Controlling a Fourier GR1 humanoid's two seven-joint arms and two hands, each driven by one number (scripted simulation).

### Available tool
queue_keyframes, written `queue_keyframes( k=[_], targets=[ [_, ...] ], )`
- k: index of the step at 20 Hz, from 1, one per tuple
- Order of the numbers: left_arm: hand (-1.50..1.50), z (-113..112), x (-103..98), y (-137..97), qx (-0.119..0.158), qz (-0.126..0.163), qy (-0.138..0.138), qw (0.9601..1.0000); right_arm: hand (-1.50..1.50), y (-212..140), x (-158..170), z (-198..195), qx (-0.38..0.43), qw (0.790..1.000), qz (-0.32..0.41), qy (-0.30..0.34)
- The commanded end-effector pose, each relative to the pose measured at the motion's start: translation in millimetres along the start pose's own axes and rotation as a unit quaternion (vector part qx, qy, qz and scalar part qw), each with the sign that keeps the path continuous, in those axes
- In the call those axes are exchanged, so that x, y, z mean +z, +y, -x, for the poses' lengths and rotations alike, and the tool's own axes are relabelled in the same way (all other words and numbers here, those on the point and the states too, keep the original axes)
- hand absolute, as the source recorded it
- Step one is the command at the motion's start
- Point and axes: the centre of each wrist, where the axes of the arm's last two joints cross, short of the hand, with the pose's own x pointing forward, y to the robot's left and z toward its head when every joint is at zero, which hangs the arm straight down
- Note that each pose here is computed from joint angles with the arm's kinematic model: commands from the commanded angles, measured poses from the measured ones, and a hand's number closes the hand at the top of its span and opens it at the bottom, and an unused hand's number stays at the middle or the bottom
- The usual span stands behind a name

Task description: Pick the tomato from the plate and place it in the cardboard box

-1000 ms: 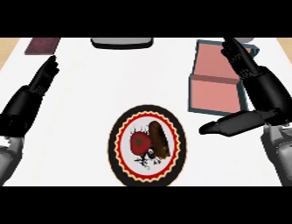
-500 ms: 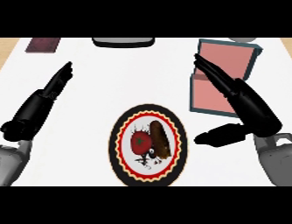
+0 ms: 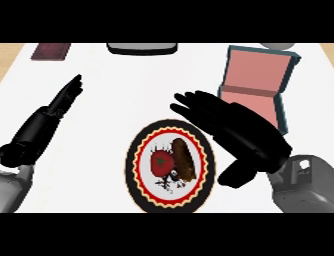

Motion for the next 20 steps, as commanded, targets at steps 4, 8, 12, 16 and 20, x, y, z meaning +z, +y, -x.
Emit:
queue_keyframes(
  k=[4,8,12,16,20],
  targets=[
    [0.0,8,6,-3,-0.008,-0.006,0.001,1.0,-1.5,25,-28,-75,0.101,0.989,-0.102,0.03],
    [0.0,-1,-2,19,0.0,-0.003,-0.004,1.0,-1.5,29,-47,-95,0.122,0.981,-0.138,0.06],
    [0.0,1,-6,21,0.004,-0.001,0.003,1.0,-1.5,48,-35,-109,0.132,0.973,-0.163,0.095],
    [0.0,3,-1,-17,0.01,-0.005,0.0,0.9999,-1.5,57,-34,-131,0.12,0.972,-0.171,0.106],
    [0.0,-8,-8,7,-0.002,0.0,-0.005,1.0,-1.5,70,-61,-111,0.109,0.968,-0.187,0.124]
  ],
)
